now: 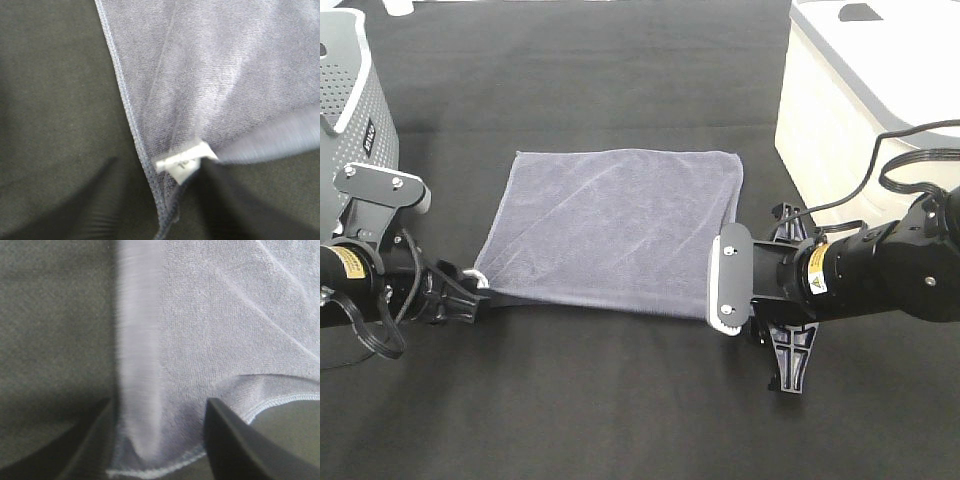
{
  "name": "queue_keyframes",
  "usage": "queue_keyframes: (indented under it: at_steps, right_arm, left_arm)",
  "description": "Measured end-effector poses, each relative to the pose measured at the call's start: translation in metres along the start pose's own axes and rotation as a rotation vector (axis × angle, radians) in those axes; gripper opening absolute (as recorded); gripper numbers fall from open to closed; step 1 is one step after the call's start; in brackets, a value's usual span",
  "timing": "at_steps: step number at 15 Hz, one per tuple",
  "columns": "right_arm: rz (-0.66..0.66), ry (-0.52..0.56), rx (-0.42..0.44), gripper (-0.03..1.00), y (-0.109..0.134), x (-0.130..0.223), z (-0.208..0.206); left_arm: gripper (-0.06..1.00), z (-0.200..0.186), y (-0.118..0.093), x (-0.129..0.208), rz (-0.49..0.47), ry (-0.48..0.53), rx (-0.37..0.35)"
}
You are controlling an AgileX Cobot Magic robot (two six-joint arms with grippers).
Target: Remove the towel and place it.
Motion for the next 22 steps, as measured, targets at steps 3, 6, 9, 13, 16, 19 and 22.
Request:
queue_keyframes:
  at_steps: [3,6,9,13,16,19,22]
  right_arm:
    - [0.000,0.019,-0.015,0.59,0.001,0.002,-0.004]
    - [-0.005,0.034,0.013,0.59,-0.010,0.000,-0.023]
    - [0.062,0.015,0.088,0.59,-0.026,-0.006,-0.044]
    - [0.161,-0.041,0.226,0.59,-0.054,-0.017,-0.076]
    - [0.334,-0.103,0.340,0.59,-0.090,-0.027,-0.097]
    - [0.526,-0.165,0.403,0.59,-0.127,-0.038,-0.113]
    - [0.724,-0.267,0.470,0.59,-0.171,-0.050,-0.138]
  left_arm:
    - [0.77,-0.001,0.001,0.007,-0.020,0.054,-0.008]
    - [0.80,-0.011,0.000,0.005,-0.033,0.085,-0.007]
    - [0.80,-0.027,-0.006,-0.013,-0.054,0.032,0.015]
    - [0.79,-0.039,-0.023,-0.072,-0.065,-0.092,0.067]
    - [0.79,-0.046,-0.035,-0.116,-0.057,-0.139,0.090]
    - [0.79,-0.060,-0.018,-0.167,-0.092,-0.204,0.055]
    - [0.79,-0.079,0.011,-0.208,-0.129,-0.197,-0.015]
Point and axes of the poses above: a point on each arm's last joint axis where the gripper is mounted, z pointing out along that axis toward the gripper, y along the wrist's bending axis when the last joint is at zero, x = y × z, the point moved 4 cm from there along z, pointing out along that axis toward the gripper, and after that the axes turned 12 degrees about -z, right-handed, at the moved point
